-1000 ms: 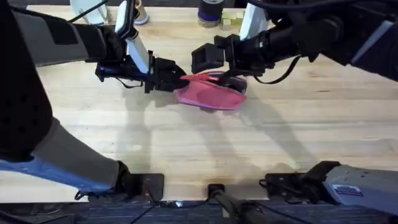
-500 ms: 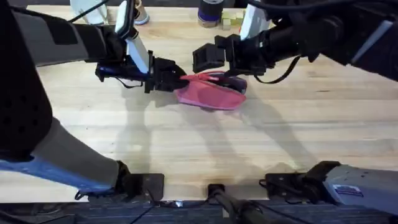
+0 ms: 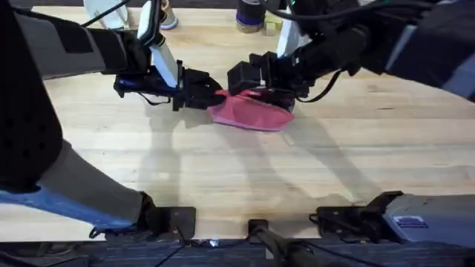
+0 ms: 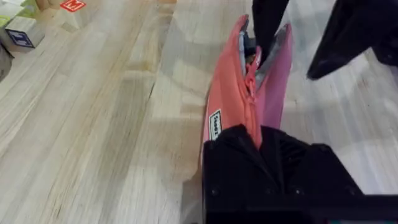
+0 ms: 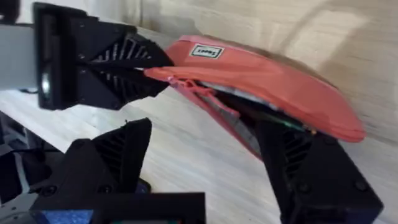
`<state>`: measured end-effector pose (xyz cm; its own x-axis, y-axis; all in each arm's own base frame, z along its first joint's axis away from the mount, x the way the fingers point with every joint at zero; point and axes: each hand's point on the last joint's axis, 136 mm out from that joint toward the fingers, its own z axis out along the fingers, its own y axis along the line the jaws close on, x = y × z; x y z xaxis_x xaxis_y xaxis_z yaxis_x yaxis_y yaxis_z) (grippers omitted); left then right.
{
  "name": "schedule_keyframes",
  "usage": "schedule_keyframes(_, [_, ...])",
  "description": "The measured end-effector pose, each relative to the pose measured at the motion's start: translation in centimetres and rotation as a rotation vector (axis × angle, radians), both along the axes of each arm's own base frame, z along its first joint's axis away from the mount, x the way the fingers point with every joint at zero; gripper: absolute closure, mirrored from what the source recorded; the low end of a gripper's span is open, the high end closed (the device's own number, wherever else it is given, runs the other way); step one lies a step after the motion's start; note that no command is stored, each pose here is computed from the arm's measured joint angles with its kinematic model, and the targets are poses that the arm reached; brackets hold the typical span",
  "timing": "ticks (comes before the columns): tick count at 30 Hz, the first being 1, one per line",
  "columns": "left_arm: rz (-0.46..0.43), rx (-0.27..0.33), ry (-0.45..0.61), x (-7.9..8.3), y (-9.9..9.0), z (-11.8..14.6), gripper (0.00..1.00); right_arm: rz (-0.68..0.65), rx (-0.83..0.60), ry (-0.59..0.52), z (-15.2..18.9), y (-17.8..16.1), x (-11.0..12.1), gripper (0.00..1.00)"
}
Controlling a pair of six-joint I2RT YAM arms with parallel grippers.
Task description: Unzip the bag, pick up the pens from the table one at a time and place them inside, then zip the bag closed.
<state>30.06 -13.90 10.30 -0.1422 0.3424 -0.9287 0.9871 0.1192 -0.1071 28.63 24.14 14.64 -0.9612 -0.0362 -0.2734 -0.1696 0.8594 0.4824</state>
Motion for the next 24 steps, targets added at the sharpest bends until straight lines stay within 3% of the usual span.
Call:
schedule_keyframes(6, [0.0,0.0,-0.001,0.0,0.0,0.0,0.958,-0.006,-0.005,0.014,-1.3,0.5,0.7,0.006])
schedule_keyframes(13, [0.001,0.006,0.0,0.0,0.1,-0.1,0.958,0.006,0.051,-0.068,-0.8,2.5,2.6,0.006])
schedule_keyframes(24, [0.002,0.008,0.0,0.0,0.1,-0.1,0.958,0.079,0.113,-0.08,-0.9,5.4,2.0,0.006])
